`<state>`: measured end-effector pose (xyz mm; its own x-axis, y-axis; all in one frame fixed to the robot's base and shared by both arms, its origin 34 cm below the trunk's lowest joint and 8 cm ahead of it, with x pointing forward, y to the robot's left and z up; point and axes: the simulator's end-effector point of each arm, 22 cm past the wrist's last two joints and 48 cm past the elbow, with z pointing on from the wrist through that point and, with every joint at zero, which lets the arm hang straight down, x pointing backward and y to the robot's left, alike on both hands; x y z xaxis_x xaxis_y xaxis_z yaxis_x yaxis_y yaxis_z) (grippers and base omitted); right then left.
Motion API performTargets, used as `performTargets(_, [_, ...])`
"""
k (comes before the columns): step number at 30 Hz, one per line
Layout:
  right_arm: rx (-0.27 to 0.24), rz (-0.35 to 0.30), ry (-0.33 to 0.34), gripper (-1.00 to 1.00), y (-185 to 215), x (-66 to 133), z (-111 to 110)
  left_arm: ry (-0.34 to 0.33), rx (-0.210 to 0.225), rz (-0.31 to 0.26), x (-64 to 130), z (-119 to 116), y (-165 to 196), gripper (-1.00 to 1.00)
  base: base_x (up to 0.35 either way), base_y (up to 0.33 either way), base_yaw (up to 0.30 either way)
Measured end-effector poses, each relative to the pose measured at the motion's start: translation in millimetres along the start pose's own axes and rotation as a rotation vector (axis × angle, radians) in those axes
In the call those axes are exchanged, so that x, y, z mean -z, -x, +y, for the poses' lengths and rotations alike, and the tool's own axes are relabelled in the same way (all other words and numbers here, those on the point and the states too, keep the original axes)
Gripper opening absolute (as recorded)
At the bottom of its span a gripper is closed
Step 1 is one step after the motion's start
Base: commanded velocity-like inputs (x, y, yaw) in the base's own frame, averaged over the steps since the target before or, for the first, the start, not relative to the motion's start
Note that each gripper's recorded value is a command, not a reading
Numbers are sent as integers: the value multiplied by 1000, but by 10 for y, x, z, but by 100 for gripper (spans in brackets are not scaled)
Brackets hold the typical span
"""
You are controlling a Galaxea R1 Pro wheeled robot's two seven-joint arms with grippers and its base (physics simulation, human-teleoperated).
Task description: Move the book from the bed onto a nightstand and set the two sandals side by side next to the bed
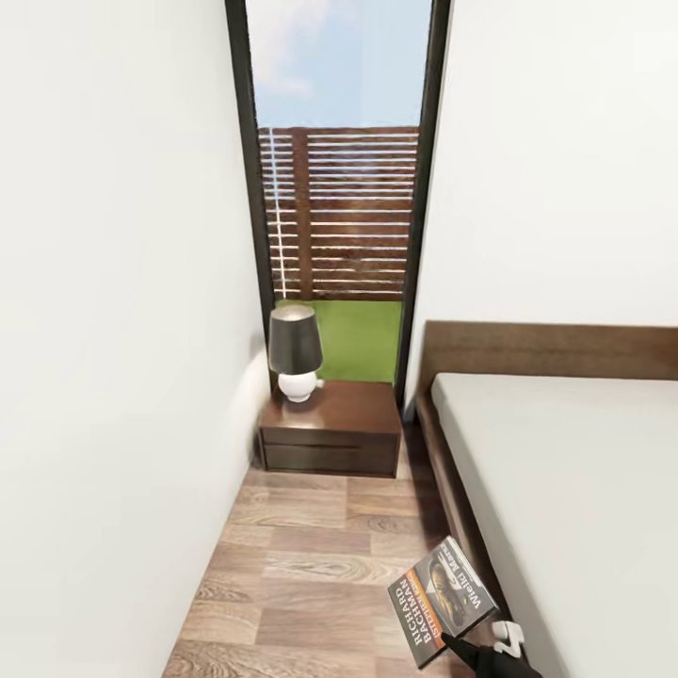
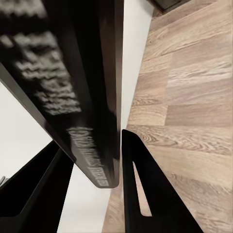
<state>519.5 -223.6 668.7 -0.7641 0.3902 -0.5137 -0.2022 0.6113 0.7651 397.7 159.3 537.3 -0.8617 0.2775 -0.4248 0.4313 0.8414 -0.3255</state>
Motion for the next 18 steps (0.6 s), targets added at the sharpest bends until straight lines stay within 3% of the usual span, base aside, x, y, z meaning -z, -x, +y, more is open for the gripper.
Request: performTargets(18, [0, 0, -1, -100, 3, 6, -5, 0, -1, 0, 0, 0, -1, 100, 334, 0, 0])
